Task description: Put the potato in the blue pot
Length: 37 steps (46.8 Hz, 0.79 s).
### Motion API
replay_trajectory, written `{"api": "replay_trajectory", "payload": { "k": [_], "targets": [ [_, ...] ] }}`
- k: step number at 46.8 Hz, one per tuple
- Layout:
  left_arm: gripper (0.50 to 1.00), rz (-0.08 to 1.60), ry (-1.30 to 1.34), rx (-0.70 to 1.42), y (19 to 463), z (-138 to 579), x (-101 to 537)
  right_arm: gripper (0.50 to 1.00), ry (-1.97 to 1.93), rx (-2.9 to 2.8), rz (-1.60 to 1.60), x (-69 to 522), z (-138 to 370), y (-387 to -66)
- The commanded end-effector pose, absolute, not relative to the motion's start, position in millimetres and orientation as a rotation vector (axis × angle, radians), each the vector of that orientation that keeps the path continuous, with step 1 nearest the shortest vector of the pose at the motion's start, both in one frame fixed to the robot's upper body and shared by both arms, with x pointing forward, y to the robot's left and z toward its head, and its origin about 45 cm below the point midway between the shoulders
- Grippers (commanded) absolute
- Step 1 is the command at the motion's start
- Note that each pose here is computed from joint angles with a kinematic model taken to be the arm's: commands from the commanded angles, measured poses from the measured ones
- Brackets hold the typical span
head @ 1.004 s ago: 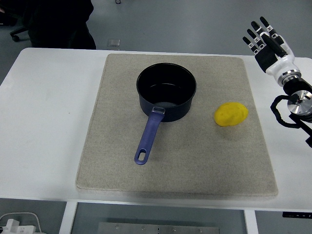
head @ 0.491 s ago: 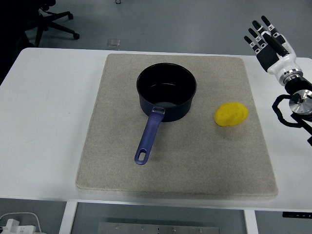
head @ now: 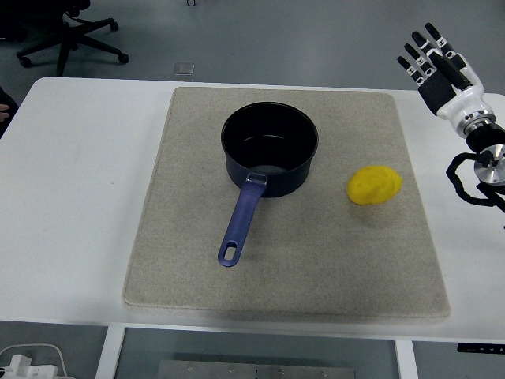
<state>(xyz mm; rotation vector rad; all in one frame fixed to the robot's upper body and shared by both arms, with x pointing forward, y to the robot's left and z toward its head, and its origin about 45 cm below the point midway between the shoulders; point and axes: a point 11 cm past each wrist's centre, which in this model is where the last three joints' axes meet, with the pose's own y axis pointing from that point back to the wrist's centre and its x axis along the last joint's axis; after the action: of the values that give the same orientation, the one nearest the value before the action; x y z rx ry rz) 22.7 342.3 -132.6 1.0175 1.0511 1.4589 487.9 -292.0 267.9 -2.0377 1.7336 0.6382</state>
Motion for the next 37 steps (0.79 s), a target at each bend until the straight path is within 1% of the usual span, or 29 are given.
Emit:
{"api": "replay_trajectory", "payload": {
  "k": [1, 11, 21, 28, 37],
  "targets": [
    [0.994, 1.46, 1.052, 1.017, 342, -133, 23, 0.944, 1.725, -2.053, 0.606, 492, 280, -293],
    [0.994, 1.46, 1.052, 1.017, 342, -133, 23, 0.942, 1.791, -2.06, 0.528, 491, 288, -316],
    [0.994, 1.46, 1.052, 1.017, 342, -133, 23, 0.94, 1.776, -2.207, 0.387, 479, 304, -306],
    [0.994, 1.459, 1.051, 1.018, 342, -133, 23, 0.94, 1.786, -2.312, 0.252, 470, 317, -311],
    [0.994, 1.459, 1.051, 1.018, 342, -133, 23, 0.94, 1.829, -2.45, 0.115, 458, 315, -324]
  ]
}}
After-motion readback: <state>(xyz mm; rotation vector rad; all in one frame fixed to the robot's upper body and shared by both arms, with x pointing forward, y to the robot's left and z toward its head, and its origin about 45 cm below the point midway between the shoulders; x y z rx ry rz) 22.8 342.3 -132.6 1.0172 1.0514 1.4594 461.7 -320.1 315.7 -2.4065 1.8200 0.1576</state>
